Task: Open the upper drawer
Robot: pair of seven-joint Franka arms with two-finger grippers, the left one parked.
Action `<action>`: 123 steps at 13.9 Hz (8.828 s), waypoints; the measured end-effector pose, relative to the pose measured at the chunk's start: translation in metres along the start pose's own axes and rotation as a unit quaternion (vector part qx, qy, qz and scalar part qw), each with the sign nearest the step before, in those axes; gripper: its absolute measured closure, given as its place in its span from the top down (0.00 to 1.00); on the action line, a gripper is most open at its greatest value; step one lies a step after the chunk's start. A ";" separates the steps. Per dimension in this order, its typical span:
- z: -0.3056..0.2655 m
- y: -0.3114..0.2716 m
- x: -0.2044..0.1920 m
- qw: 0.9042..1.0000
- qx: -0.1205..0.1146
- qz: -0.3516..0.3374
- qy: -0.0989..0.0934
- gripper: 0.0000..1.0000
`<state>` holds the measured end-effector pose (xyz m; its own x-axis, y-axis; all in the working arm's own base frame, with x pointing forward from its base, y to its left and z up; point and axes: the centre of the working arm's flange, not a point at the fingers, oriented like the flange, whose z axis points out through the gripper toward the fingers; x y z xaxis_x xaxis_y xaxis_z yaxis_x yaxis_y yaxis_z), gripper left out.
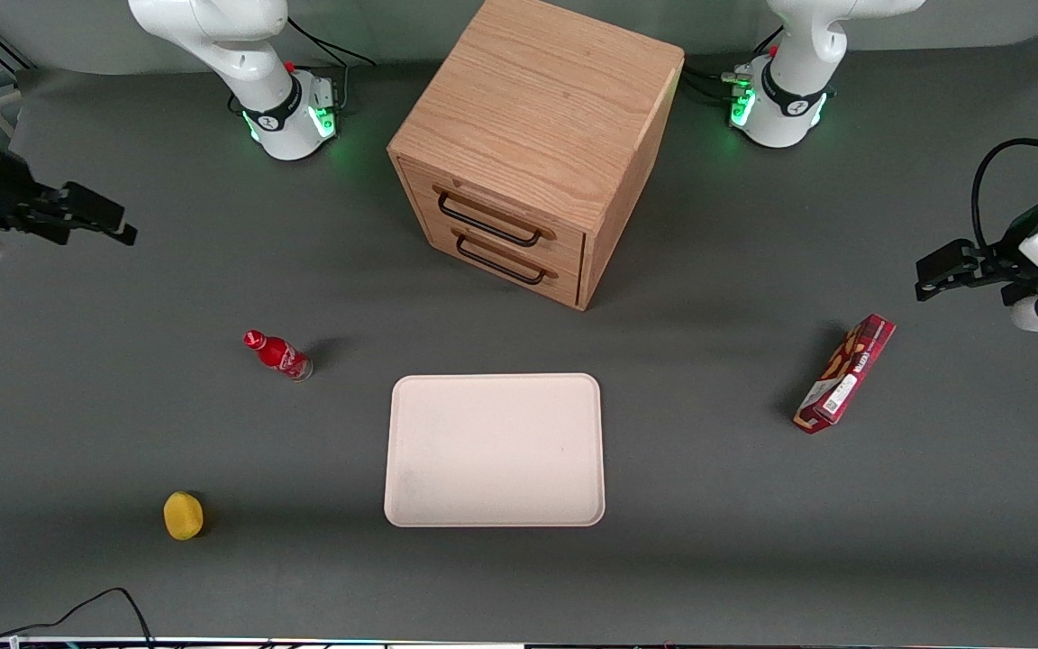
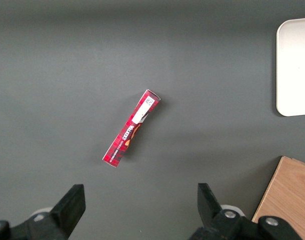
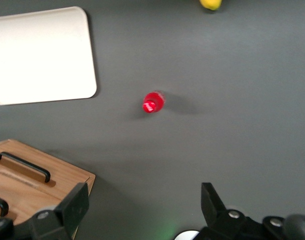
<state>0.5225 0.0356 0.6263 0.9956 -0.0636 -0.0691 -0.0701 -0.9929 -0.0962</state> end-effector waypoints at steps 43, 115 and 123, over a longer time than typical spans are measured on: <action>0.214 -0.363 -0.054 0.817 0.027 -0.570 -0.083 1.00; 0.275 -0.330 0.024 0.849 0.020 -0.526 -0.036 1.00; 0.273 -0.308 0.052 0.833 0.019 -0.552 -0.026 1.00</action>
<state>0.5788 0.3659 0.3814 0.4500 0.8921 0.0398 0.8842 -0.4388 -0.1601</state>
